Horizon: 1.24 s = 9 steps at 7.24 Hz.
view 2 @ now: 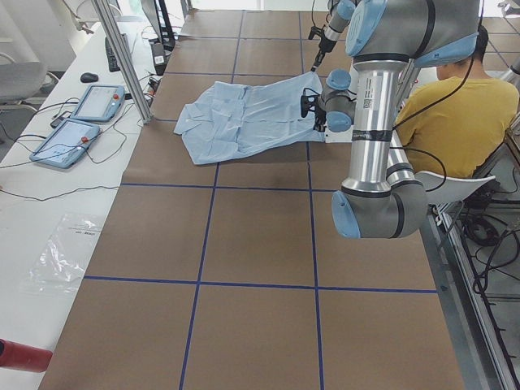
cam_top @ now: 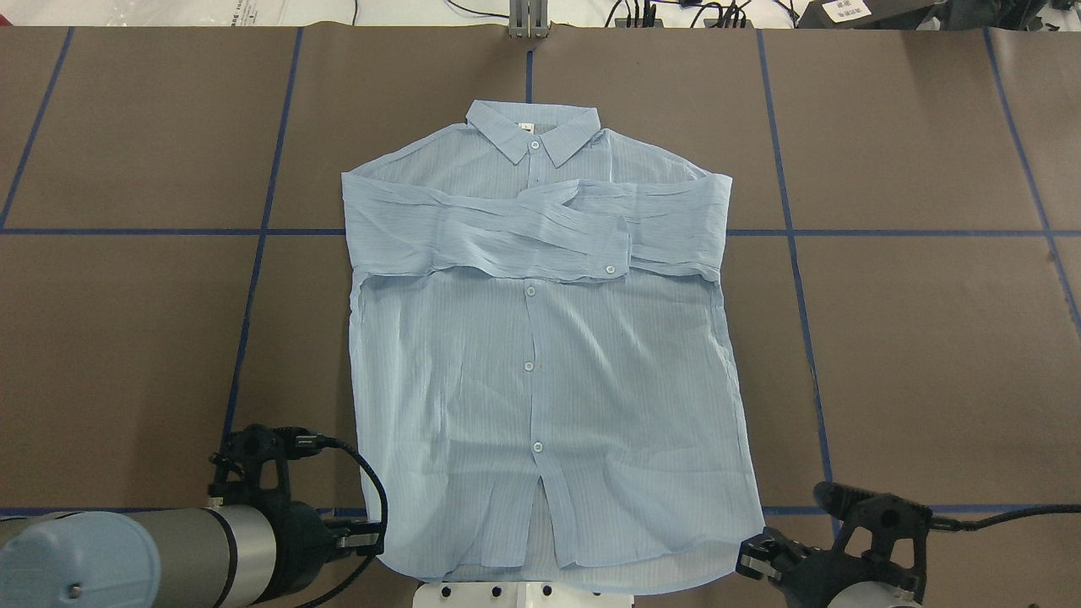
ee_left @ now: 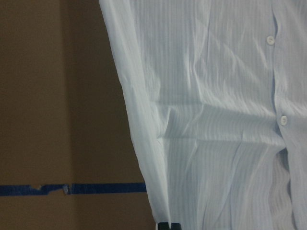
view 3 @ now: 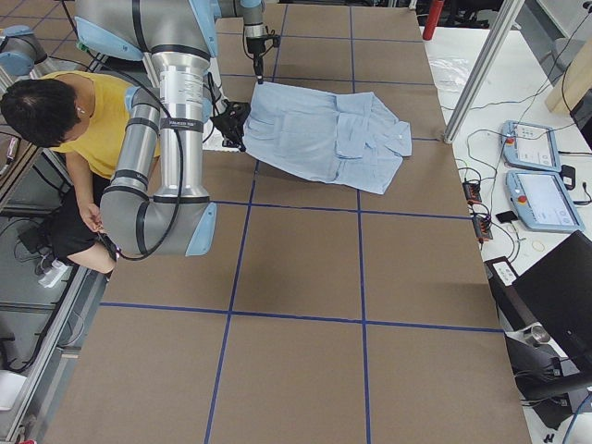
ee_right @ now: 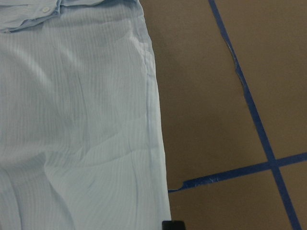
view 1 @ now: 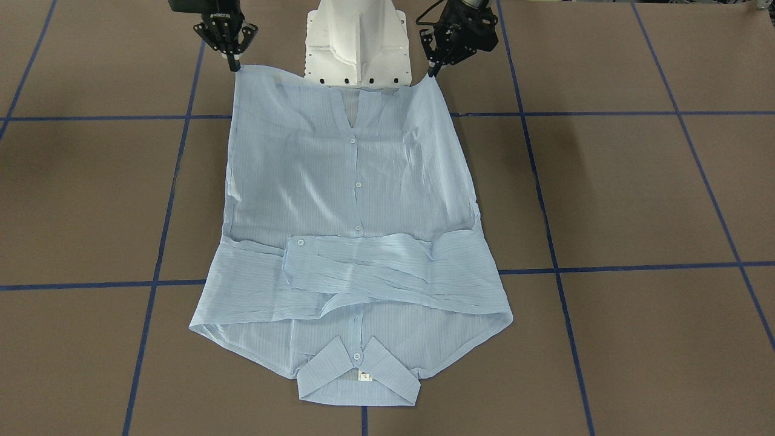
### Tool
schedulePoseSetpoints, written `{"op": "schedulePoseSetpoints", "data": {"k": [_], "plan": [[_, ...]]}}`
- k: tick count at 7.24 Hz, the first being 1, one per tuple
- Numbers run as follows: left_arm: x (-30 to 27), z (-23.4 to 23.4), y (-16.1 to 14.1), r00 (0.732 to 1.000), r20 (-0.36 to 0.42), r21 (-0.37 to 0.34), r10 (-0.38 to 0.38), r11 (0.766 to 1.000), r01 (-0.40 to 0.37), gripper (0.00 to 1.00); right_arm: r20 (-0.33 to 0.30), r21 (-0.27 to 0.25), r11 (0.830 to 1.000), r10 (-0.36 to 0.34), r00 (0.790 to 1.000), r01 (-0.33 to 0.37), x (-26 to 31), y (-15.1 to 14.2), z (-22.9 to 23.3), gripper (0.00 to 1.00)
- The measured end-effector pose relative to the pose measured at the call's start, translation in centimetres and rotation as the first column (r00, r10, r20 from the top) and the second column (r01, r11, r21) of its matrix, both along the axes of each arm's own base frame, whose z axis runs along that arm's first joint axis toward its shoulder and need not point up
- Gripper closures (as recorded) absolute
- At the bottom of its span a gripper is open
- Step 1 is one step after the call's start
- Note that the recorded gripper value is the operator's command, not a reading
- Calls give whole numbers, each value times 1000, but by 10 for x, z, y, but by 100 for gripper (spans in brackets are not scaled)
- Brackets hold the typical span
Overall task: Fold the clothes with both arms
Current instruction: 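Lift the hem with both grippers and fold it toward the collar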
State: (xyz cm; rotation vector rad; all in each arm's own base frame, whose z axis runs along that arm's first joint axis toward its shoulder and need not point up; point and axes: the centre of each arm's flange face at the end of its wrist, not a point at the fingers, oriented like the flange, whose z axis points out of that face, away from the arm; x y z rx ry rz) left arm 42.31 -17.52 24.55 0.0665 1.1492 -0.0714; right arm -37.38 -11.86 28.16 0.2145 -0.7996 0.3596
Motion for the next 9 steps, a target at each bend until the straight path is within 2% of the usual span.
{"op": "schedulePoseSetpoints", "data": {"k": [2,3,4,5,7,9], "plan": [[-74,-55,12,994,-73,-23,77,997,-79,100,33,-89,995,-44,998,47,55,-8,-49,100],[-108,-76,10,993,-76,-36,94,995,-97,100,55,-133,990,-38,998,45,68,-19,-69,100],[-123,-89,-1,994,-69,-38,80,996,-82,100,63,-147,989,-17,998,26,75,-37,-86,100],[-120,-94,-20,998,-49,-24,46,999,-47,100,59,-124,992,8,998,-1,78,-58,-101,100],[-85,-92,-87,997,26,4,-71,997,71,100,22,-43,995,90,996,-89,82,-117,-120,100],[-83,-85,-160,976,94,65,-197,979,191,100,-38,25,981,192,981,-192,71,-195,-120,100]]}}
